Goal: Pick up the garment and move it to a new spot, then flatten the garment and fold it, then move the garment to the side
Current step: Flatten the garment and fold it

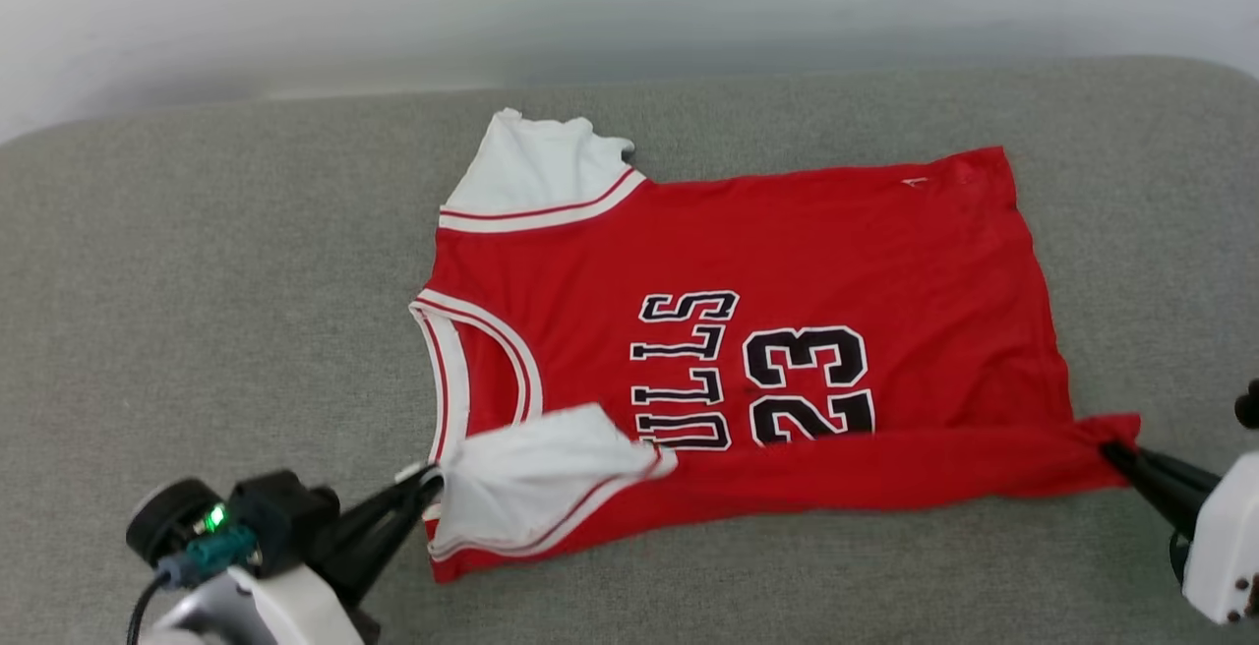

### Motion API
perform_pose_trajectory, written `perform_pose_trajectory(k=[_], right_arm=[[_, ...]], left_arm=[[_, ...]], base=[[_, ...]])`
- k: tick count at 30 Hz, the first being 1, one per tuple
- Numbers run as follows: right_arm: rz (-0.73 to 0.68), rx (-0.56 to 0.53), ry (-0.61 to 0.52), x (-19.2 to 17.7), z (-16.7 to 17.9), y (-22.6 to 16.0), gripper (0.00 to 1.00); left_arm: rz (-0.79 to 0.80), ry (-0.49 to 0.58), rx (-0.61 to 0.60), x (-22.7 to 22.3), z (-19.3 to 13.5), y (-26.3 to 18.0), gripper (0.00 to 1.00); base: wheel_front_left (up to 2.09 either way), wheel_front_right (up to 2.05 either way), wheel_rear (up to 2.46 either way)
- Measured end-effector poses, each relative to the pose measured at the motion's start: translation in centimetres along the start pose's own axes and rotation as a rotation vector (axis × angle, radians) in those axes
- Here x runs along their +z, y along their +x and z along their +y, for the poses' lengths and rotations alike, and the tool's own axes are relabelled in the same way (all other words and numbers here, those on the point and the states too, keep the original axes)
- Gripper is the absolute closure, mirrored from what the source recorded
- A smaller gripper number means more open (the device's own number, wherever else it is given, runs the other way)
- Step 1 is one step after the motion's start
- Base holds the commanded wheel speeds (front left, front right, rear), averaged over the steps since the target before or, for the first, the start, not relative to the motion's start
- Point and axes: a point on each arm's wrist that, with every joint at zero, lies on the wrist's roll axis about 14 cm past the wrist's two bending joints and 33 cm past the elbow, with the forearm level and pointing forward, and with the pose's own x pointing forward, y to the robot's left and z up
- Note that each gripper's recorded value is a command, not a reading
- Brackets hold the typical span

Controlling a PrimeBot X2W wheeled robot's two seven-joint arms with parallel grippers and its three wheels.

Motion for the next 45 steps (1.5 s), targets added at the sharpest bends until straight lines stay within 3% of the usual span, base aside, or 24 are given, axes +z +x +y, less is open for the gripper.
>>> perform_pose_trajectory(k=[13,25,26,27,28,37,45], right_arm=[[0.071,-0.004,-0.050,1.5,-0.4,5.2,1.00],[0.153,-0.015,-0.082,0.3,-0.9,8.2,1.00],[0.142,-0.022,-0.098,0.5,-1.0,8.4,0.17],[0.135,-0.027,-0.097,0.7,-1.1,8.5,0.00],[0.131,-0.027,-0.096,0.8,-1.0,8.7,0.00],[0.071,-0.023,-0.149,2.3,-0.1,8.1,0.00],[0.024,-0.128,-0.204,3.6,-2.1,5.3,0.00]], left_arm=[[0.041,0.013,0.031,-1.0,4.4,5.1,1.00],[0.118,0.008,0.046,-3.4,6.0,7.4,1.00],[0.129,0.005,0.050,-3.8,6.0,7.5,1.00],[0.143,0.002,0.054,-4.2,6.1,7.6,0.61],[0.152,0.002,0.062,-4.4,6.1,7.6,0.00],[0.113,-0.055,0.204,-4.0,7.4,7.5,0.00],[0.091,-0.140,0.375,-3.7,8.4,4.9,0.00]], base=[[0.00,0.00,0.00],[0.00,0.00,0.00],[0.00,0.00,0.00],[0.00,0.00,0.00],[0.00,0.00,0.00],[0.00,0.00,0.00],[0.00,0.00,0.00]])
